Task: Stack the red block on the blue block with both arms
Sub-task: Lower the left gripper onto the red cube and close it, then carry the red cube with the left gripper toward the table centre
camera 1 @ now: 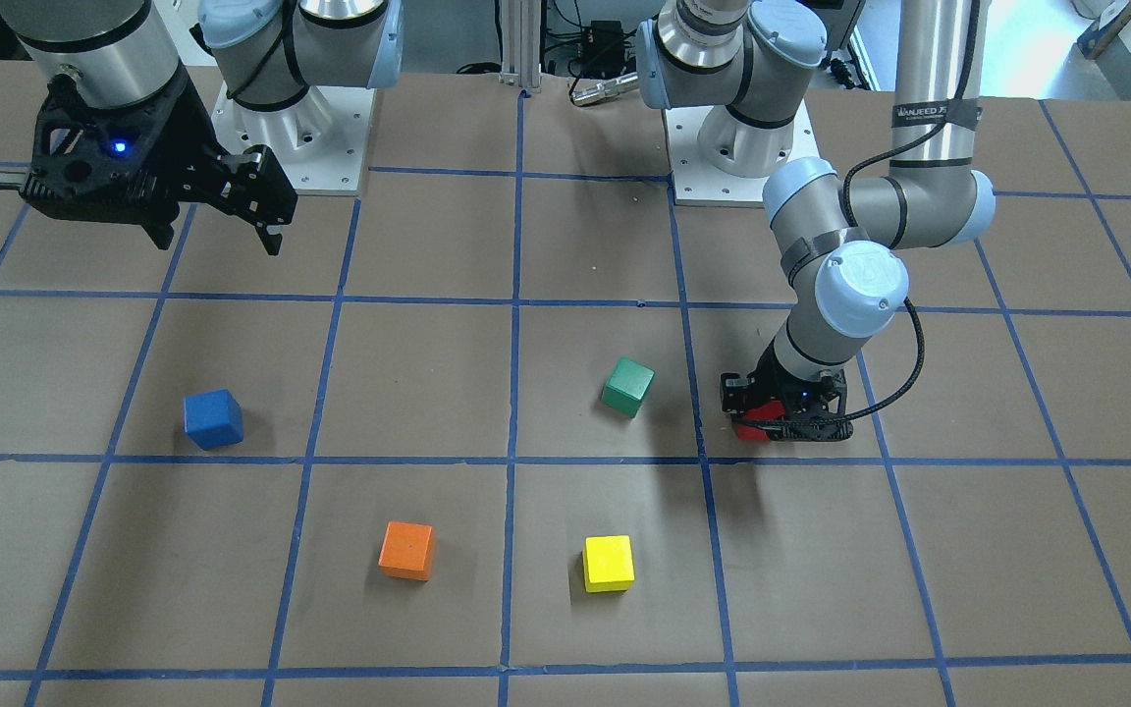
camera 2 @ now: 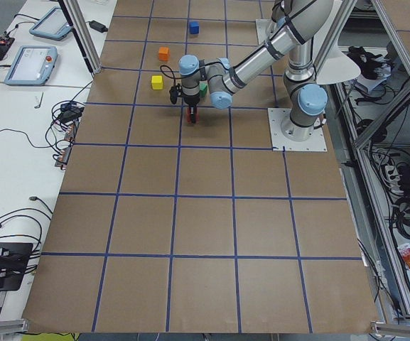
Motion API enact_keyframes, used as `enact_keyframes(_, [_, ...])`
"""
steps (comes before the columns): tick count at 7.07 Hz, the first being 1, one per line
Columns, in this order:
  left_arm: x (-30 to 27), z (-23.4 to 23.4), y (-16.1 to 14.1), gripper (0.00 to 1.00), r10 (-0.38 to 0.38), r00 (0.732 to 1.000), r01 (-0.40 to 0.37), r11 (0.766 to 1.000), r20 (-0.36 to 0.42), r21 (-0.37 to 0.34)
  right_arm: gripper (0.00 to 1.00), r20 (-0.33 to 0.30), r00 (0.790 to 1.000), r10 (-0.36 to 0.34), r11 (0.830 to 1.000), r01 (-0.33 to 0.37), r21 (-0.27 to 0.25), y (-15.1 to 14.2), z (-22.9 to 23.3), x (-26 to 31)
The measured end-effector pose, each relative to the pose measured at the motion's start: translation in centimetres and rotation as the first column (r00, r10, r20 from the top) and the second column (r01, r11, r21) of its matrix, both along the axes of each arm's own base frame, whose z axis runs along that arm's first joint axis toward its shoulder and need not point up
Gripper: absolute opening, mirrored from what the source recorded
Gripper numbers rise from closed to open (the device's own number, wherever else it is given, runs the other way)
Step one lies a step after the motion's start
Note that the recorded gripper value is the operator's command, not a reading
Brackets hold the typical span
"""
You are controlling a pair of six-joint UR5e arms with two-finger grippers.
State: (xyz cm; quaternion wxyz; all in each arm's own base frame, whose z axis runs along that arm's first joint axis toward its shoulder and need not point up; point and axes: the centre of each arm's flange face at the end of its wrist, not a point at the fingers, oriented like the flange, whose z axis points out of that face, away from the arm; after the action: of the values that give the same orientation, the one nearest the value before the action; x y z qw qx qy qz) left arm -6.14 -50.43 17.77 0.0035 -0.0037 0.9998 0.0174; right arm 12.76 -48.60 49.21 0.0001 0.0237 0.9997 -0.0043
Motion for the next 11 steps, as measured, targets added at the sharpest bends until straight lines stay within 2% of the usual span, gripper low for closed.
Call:
enact_keyframes(3, [-3.3, 5.4, -3.7, 0.08, -0.01, 1.0, 0.01, 0.999, 0.007, -0.041, 1.0, 0.0, 1.0, 0.008, 1.0, -0.008, 0.0, 0.0, 0.0, 0.0])
enact_keyframes(4, [-7.3, 7.3, -4.8, 0.08, -0.004, 1.0, 0.004, 0.999, 0.005, -0.051, 1.0, 0.0, 1.0, 0.009, 1.0, -0.009, 0.001, 0.0, 0.0, 0.0])
enact_keyframes(6, [-17.5, 8.7, -5.1, 0.08, -0.03, 1.0, 0.029, 0.996, -0.008, -0.082, 1.0, 0.0, 1.0, 0.005, 1.0, -0.005, 0.002, 0.0, -0.1, 0.0])
enact_keyframes(8, [-26.0, 6.7, -4.1, 0.08, -0.038, 0.999, 0.036, 0.997, -0.025, -0.07, 1.0, 0.0, 1.0, 0.007, 1.0, -0.007, 0.0, -0.1, -0.1, 0.0])
enact_keyframes(9, [-28.2, 4.9, -4.0, 0.19, -0.024, 0.999, 0.022, 0.997, -0.031, -0.073, 1.0, 0.0, 1.0, 0.007, 1.0, -0.007, -0.001, -0.1, -0.1, 0.0])
enact_keyframes(10, [-29.3, 3.1, -4.2, 0.49, -0.016, 0.999, 0.013, 0.997, -0.04, -0.082, 1.0, 0.0, 1.0, 0.006, 1.0, -0.006, -0.004, -0.1, 0.0, 0.0])
enact_keyframes(11, [-29.8, 1.5, -4.3, 0.99, -0.026, 0.999, 0.023, 0.997, -0.041, -0.076, 1.0, 0.0, 1.0, 0.004, 1.0, -0.004, -0.008, -0.1, 0.1, 0.0])
